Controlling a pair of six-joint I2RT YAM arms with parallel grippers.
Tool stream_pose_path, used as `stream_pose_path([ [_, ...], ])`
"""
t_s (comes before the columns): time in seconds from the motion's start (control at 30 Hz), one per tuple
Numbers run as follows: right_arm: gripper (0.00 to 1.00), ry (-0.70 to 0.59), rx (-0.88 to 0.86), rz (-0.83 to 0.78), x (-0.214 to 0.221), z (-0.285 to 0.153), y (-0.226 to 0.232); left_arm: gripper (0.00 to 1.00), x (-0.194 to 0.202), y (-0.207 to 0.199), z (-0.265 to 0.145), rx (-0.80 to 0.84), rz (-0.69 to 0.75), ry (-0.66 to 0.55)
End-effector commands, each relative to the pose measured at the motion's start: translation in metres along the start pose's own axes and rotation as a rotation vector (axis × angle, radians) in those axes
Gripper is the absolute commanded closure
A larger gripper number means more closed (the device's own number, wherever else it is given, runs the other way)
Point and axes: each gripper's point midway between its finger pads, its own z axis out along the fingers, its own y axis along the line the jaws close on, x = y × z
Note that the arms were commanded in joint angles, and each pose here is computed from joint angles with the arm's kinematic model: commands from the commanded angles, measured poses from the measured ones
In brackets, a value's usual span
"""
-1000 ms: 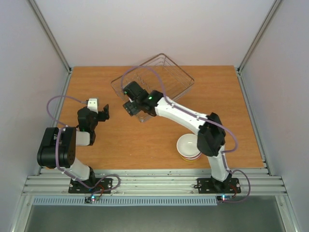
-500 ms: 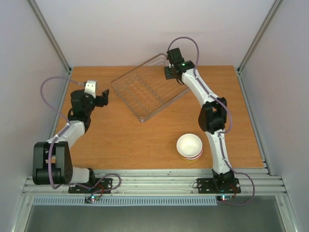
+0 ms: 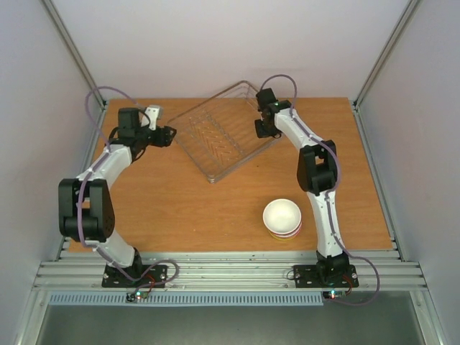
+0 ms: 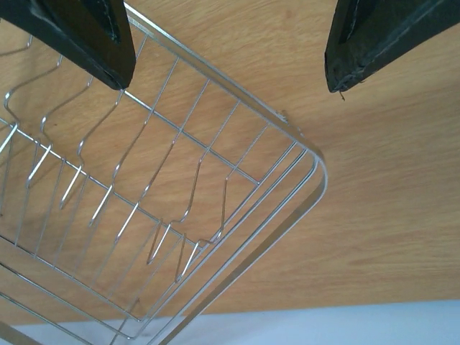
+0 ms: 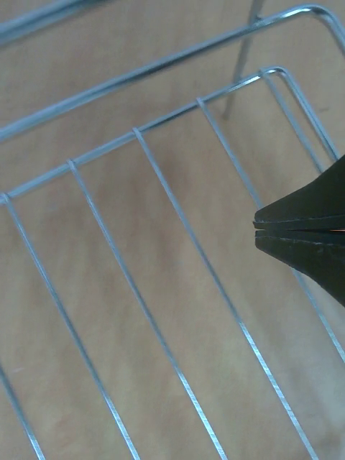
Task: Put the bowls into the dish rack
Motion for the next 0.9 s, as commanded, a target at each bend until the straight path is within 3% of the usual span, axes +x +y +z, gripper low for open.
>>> stream_pose_path([
  [0.0,0.99,-0.056,0.007,0.049,0.006,-0.043,-0.009,0.27,-0.005,-0.020,0.023,0.043,0.020,0.070],
  [0.4,0.99,0.012,-0.156,-0.004,0.082,-0.069,0.051,0.29,-0.015,-0.032,0.061,0.018,0.037,0.127],
  [0.63,0.99,0.004,-0.428,-0.040,0.080,-0.113,0.105,0.29,-0.010,-0.038,0.057,0.014,0.036,0.157],
  [0.87,0.99,-0.066,-0.409,-0.047,0.063,-0.134,0.102,0.29,0.002,-0.042,0.079,0.026,0.052,0.193],
])
